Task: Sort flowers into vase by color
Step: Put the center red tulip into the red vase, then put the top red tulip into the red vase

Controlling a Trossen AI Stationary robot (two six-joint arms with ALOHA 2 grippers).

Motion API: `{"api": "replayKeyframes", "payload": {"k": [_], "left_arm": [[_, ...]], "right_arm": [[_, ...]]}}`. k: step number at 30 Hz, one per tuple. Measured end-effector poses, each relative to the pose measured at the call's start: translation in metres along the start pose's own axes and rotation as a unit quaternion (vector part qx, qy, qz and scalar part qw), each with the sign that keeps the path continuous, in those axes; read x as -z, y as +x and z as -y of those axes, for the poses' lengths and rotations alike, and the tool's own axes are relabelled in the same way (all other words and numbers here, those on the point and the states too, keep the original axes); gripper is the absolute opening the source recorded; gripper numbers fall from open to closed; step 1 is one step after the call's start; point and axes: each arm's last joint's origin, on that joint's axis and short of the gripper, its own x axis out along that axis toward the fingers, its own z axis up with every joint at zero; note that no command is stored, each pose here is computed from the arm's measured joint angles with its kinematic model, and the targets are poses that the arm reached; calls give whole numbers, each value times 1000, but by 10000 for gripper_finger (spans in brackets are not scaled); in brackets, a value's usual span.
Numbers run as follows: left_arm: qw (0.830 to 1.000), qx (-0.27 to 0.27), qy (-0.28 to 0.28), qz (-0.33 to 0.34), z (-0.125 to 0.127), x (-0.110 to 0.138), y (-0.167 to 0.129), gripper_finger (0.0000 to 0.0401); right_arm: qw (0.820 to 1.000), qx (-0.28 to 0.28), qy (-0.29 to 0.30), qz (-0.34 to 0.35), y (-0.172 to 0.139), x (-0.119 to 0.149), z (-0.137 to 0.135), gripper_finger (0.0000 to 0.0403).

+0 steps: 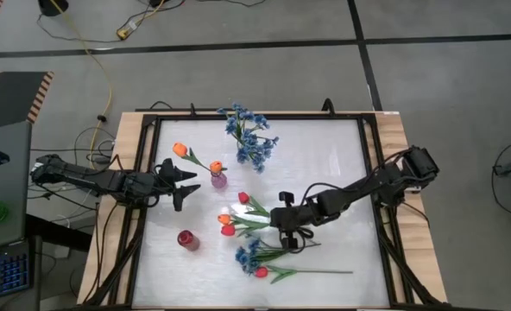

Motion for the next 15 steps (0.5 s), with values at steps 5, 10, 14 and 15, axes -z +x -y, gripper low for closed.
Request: {"api": "replayKeyframes", "payload": {"k": [5, 10, 14, 15], "left_arm": [[1000, 0, 0, 0, 0, 0, 0, 210], [1000, 0, 0, 0, 0, 0, 0, 210], [1000, 0, 0, 0, 0, 0, 0, 210], [1000, 0, 0, 0, 0, 0, 0, 210]], "right_arm": [[1000, -14, 2, -4, 0, 0, 1, 99], [1000, -13, 1, -8, 0, 1, 1, 128], [1000, -5, 12, -15, 1, 1, 8, 140], [1000, -2, 17, -17, 2, 1, 11, 141]]}}
